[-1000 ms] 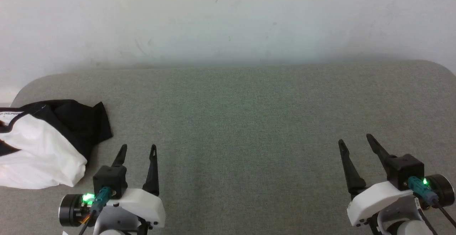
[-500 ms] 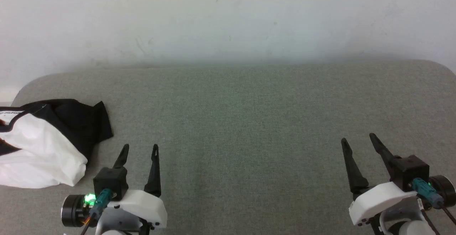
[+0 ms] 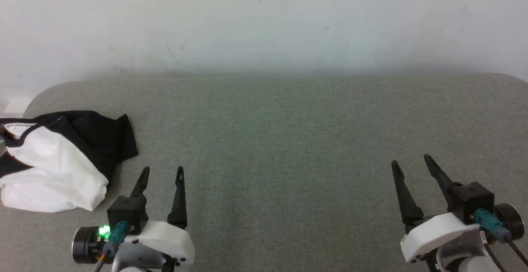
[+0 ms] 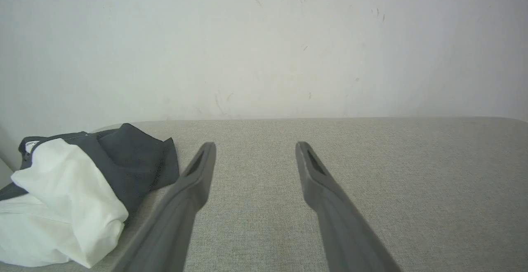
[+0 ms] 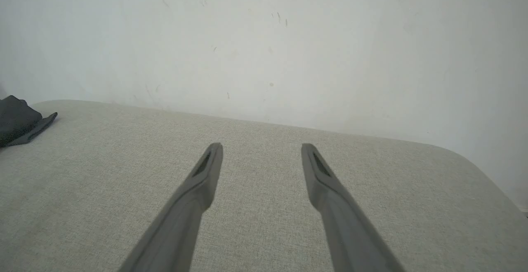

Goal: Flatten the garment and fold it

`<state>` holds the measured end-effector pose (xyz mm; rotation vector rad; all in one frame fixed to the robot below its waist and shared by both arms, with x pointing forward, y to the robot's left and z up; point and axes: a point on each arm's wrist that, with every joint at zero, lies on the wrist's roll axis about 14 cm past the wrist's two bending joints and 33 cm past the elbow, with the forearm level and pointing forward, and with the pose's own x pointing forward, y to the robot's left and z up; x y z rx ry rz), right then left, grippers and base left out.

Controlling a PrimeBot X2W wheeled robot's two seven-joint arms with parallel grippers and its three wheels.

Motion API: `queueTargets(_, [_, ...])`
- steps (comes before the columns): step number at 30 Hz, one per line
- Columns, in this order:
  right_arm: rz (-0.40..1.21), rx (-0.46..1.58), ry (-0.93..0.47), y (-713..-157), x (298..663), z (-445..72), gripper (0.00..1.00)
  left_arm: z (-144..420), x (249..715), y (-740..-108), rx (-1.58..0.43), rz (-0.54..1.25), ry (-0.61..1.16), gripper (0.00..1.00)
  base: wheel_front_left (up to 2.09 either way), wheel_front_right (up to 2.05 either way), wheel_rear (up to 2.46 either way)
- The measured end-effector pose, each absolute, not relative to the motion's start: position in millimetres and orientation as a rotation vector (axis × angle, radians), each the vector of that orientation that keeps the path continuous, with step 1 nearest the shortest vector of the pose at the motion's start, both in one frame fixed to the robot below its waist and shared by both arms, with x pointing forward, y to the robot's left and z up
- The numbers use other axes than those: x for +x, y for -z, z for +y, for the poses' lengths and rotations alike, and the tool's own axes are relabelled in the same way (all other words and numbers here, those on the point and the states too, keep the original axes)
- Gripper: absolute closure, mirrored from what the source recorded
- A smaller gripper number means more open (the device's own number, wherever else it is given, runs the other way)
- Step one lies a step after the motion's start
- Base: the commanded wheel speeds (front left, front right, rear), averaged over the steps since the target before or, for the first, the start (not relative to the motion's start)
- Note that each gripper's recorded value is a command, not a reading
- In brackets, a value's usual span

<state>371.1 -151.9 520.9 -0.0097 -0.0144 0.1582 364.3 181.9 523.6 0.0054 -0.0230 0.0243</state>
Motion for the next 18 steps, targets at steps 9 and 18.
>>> queueTargets(9, [-0.026,0.001,-0.198,-521.4,374.6,-138.4,0.0,193.8,357.7,-526.2,-0.003,-0.041,-0.066,0.0,0.0,0.0,0.0])
queueTargets(18, [-0.043,0.011,-0.254,-523.6,377.9,-119.4,0.0,207.6,346.3,-527.5,-0.008,-0.057,-0.112,0.0,0.0,0.0,0.0])
